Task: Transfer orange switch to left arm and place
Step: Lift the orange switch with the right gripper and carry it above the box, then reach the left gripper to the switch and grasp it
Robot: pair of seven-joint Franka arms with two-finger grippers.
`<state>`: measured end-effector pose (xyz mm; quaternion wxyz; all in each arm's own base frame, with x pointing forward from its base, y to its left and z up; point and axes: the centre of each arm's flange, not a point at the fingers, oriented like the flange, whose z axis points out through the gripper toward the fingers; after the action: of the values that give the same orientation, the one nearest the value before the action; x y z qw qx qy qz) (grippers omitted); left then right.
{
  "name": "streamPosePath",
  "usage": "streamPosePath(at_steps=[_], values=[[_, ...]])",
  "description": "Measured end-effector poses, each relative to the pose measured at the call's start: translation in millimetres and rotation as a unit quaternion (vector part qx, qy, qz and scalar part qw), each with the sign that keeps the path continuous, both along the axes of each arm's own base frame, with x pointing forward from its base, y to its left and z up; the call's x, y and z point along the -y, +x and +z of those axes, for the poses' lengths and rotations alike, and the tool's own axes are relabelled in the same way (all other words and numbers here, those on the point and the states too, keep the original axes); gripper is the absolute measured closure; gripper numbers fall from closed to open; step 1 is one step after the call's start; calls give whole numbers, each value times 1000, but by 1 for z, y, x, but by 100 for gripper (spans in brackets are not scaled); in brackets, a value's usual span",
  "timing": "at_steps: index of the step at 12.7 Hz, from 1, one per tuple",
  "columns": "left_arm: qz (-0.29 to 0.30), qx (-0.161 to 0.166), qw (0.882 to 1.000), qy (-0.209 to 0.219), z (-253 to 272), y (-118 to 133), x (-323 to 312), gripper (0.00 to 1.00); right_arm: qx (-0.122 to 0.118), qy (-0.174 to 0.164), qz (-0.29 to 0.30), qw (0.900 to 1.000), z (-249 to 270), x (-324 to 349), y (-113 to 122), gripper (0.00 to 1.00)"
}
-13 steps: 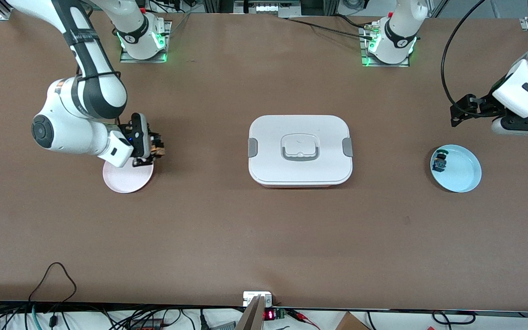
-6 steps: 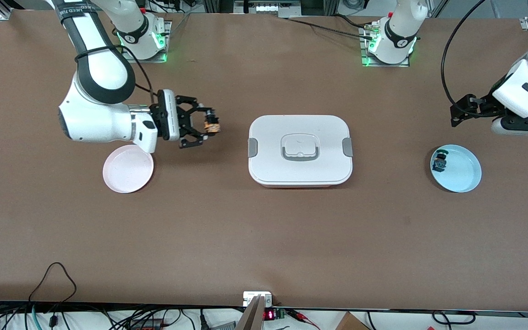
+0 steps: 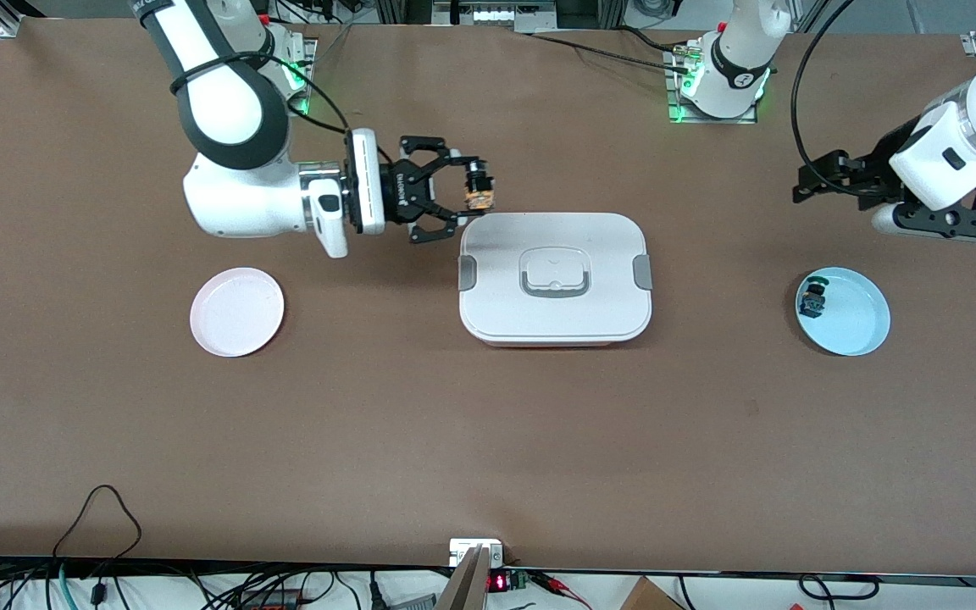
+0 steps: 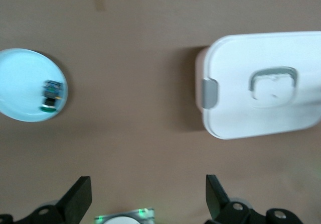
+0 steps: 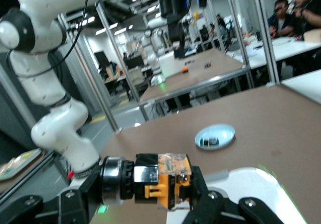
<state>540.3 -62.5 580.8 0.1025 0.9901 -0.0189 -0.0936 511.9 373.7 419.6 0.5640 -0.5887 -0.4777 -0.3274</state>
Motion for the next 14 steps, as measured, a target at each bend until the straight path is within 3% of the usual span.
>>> streamPosePath(at_steps=[2, 4, 6, 7, 9, 11, 14], values=[[4, -14, 999, -49, -3, 1, 10, 0, -8, 30, -18, 999, 13, -28, -10, 28], [21, -53, 987, -150, -13, 5, 19, 0, -13, 54, -25, 998, 24, -50, -20, 28], [44, -110, 957, -266, -28, 13, 13, 0, -19, 81, -28, 996, 30, -69, -27, 28], [50, -124, 942, -308, -34, 19, 14, 0, -16, 87, -34, 996, 33, -78, -29, 28], [51, -125, 917, -375, -34, 27, 30, 0, -3, 85, -46, 995, 41, -91, -31, 28], [41, -98, 897, -430, -38, 32, 54, 0, 10, 85, -48, 995, 42, -99, -30, 28], [75, -95, 853, -507, -77, 31, 76, 0, 20, 90, -55, 994, 26, -101, -26, 28]])
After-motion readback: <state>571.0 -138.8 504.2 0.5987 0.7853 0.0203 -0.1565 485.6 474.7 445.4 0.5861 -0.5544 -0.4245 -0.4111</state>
